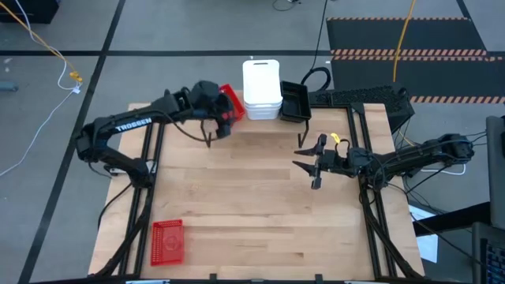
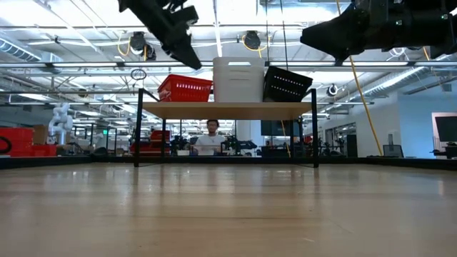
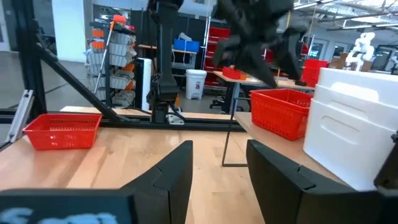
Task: Stack baskets on shelf by color
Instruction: Stack the right red bin on the red bin on the shelf
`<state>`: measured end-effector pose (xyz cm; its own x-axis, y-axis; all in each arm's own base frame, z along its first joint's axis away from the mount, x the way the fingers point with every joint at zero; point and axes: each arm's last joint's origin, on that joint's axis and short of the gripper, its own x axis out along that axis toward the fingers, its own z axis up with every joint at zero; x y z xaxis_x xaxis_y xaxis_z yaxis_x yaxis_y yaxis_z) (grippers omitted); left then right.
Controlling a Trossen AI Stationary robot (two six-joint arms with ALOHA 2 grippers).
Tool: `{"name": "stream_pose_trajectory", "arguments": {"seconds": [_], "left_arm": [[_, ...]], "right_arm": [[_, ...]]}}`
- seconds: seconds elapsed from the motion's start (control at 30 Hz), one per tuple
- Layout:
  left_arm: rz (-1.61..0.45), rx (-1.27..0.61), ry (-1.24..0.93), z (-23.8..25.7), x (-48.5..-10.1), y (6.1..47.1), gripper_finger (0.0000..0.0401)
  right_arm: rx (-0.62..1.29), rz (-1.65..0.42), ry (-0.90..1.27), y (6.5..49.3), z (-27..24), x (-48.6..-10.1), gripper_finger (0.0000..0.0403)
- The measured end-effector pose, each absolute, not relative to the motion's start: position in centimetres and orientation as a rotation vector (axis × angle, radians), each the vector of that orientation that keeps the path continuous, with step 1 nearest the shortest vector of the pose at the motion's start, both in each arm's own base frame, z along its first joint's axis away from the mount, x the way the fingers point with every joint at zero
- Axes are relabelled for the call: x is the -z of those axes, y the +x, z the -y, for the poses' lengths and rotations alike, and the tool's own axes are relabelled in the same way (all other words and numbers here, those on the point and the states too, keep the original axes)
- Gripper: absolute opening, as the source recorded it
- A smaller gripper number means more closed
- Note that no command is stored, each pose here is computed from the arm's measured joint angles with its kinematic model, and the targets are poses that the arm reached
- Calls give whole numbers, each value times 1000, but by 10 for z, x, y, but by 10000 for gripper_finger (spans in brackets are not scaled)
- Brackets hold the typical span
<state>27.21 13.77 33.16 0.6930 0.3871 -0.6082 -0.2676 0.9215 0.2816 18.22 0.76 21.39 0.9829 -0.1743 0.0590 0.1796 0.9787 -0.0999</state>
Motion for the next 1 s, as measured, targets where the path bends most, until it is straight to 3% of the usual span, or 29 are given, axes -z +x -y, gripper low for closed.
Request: {"name": "stream_pose_trajectory", "arguments": {"seconds": [0.37, 0.7, 1.0], "left_arm": [[-776, -356, 146, -144, -316, 277, 227], [-863, -301, 103, -144, -295, 288, 131], [-1008, -217, 162, -134, -296, 270, 49]], "right_arm": [[185, 60, -137, 182, -7, -215, 144], [184, 63, -130, 182, -7, -215, 144], [185, 60, -130, 182, -7, -215, 144]]}}
